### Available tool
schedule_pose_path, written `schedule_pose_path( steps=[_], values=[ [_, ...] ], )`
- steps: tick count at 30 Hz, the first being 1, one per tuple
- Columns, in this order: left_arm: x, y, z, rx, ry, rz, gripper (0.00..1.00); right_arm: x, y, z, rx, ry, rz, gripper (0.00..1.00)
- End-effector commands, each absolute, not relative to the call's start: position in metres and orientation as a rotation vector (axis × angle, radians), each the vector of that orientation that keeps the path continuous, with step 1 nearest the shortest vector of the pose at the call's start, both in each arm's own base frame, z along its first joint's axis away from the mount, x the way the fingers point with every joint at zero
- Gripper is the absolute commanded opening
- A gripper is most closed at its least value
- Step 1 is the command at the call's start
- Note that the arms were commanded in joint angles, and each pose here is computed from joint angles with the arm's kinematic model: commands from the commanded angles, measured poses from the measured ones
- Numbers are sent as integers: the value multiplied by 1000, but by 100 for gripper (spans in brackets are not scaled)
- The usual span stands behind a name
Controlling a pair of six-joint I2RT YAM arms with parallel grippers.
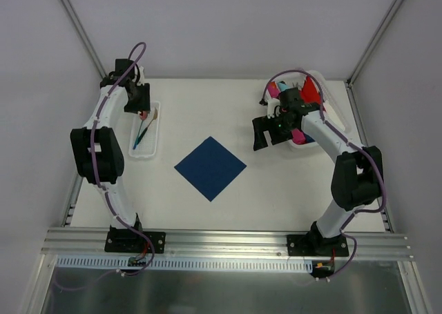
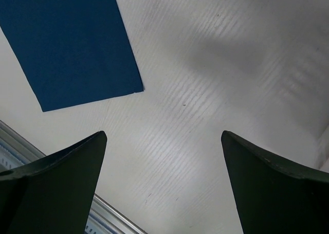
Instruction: Place the utensils on the paper napkin and roll it up
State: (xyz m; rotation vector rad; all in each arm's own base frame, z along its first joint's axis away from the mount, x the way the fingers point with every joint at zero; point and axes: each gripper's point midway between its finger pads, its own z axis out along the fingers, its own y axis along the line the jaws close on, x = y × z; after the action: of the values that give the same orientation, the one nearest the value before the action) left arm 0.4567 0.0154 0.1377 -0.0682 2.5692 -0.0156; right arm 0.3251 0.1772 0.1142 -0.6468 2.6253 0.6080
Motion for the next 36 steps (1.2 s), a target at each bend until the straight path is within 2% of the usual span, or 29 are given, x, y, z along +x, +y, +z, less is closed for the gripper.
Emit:
schedule_pose_path(
  steps=[1,6,9,15,28,36],
  values=[
    [482,28,155,-14,2515,-45,47,337,186,119,-622,2610,657,99],
    [497,27,130,30,2554,-119,43,345,186,116,-605,2621,667,99],
    [493,24,110,65,2598,-146,37,349,185,112,-591,2631,681,99],
    [488,8,84,102,2646,-272,32,356,182,108,-571,2644,686,99],
    [489,2,58,73,2698,-318,30,364,181,102,-538,2666,713,99],
    [495,5,42,74,2726,-259,30,364,179,102,-511,2672,720,99]
  ],
)
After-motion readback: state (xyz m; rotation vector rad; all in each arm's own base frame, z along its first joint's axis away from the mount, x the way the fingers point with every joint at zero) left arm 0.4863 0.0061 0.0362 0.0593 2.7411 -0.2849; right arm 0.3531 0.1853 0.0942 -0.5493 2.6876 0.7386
